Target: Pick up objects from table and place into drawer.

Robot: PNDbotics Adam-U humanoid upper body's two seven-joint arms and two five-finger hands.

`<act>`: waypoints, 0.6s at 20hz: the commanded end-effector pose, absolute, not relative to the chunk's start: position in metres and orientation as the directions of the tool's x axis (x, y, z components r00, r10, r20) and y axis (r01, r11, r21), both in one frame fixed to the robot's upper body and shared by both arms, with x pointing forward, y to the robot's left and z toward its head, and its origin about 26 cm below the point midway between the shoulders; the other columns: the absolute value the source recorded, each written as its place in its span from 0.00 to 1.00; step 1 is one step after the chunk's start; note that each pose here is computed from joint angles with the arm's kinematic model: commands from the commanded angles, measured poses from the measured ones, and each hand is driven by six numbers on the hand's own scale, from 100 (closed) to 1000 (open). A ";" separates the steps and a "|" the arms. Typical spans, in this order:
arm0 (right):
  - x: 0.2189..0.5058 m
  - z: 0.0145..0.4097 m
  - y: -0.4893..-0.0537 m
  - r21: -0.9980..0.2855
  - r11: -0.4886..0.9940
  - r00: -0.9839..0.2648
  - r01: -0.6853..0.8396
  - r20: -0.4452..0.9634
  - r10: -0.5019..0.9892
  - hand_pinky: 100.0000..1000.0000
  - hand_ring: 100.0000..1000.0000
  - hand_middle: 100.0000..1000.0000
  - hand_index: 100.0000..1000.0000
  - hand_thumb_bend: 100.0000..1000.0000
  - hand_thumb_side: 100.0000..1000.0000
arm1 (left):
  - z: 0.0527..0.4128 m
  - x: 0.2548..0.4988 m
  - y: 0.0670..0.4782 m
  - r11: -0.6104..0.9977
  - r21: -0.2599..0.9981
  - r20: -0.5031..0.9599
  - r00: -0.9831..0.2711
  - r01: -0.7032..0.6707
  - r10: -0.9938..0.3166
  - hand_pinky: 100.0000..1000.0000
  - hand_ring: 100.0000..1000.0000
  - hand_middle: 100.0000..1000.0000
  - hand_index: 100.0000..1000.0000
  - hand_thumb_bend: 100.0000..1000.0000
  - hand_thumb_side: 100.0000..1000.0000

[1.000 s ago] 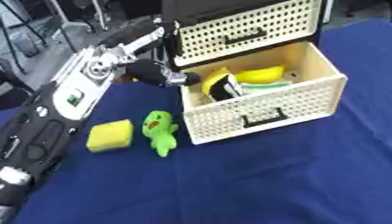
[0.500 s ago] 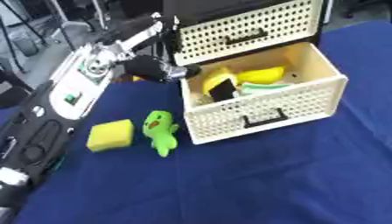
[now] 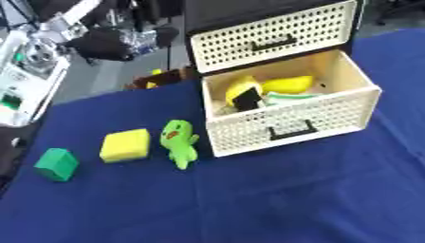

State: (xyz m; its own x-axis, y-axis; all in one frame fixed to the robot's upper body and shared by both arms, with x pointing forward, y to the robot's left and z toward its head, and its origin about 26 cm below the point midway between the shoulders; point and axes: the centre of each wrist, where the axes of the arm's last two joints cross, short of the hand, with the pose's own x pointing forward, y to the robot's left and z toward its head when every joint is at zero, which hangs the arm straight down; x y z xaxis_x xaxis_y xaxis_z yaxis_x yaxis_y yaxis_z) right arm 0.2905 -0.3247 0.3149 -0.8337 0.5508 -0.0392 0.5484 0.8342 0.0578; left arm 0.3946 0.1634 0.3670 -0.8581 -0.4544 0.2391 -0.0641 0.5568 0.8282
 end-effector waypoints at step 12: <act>0.284 0.325 -0.325 -0.139 0.776 -0.788 0.615 -0.091 0.608 0.53 0.66 0.56 0.76 0.00 1.00 | 0.372 0.311 0.252 0.953 0.160 0.357 -0.885 -0.256 -0.298 0.41 0.53 0.48 0.79 0.53 0.70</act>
State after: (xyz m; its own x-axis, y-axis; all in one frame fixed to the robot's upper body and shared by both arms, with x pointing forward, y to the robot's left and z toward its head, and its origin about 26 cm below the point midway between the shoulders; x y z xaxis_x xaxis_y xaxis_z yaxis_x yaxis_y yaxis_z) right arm 0.2895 -0.3253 0.3132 -0.8011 0.5975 -0.0368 0.5981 0.7964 -0.0894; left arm 0.3276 0.2461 0.3560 -0.8576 -0.3051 0.4142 -0.2246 0.9464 0.2320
